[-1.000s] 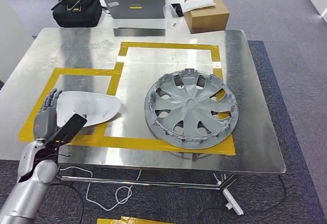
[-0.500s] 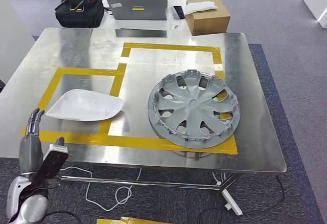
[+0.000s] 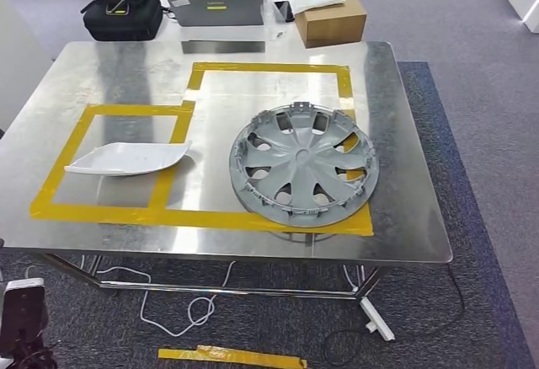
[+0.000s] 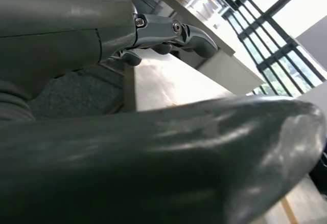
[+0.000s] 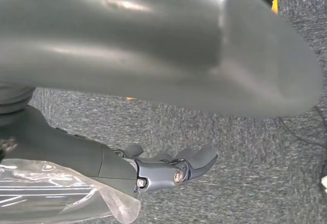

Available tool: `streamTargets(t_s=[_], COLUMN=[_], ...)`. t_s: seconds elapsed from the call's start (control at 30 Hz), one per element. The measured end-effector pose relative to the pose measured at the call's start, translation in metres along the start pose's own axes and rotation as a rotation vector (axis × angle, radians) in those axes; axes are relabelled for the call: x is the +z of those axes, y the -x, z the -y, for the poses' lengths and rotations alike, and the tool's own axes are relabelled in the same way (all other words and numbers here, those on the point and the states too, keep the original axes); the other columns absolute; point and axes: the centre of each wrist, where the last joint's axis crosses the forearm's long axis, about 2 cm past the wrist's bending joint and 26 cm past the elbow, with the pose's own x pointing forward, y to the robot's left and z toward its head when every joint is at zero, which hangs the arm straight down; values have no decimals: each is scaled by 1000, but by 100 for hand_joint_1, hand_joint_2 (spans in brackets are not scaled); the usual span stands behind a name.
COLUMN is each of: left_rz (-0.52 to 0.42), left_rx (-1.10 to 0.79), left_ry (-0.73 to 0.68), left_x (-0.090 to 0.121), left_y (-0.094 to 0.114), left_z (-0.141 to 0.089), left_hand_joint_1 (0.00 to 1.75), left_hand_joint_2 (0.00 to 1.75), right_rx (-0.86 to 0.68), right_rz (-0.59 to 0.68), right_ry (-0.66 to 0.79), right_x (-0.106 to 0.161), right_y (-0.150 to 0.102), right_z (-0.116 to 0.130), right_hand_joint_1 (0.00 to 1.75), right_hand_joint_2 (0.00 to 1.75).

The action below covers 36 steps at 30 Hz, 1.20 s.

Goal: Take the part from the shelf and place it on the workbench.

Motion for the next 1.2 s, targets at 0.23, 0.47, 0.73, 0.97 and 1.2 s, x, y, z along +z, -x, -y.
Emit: streamTargets(t_s=[0.23,0.47,0.73,0.97,1.2], left_rz=[-95,-166,-388,-601,-786], left_rx=[-30,-28,-9,0,-72], left_ry=[-35,-22,10,49,187], left_x=[12,19,47,79,117], left_y=[13,19,50,76,95], left_z=[-4,-2,0,4,17], left_hand_joint_1=[0,0,0,0,0], left_hand_joint_2=[0,0,0,0,0], right_rx=[-1,-4,-5,-1,8], right_rz=[1,0,-21,-28,-30], right_ry=[-5,-7,-1,1,-17], right_x=[2,2,5,9,12], right_y=[0,0,0,-2,-4], right_z=[-2,-3,-3,-3,-3], right_hand_joint_1=[0,0,0,0,0], right_hand_joint_2=[0,0,0,0,0])
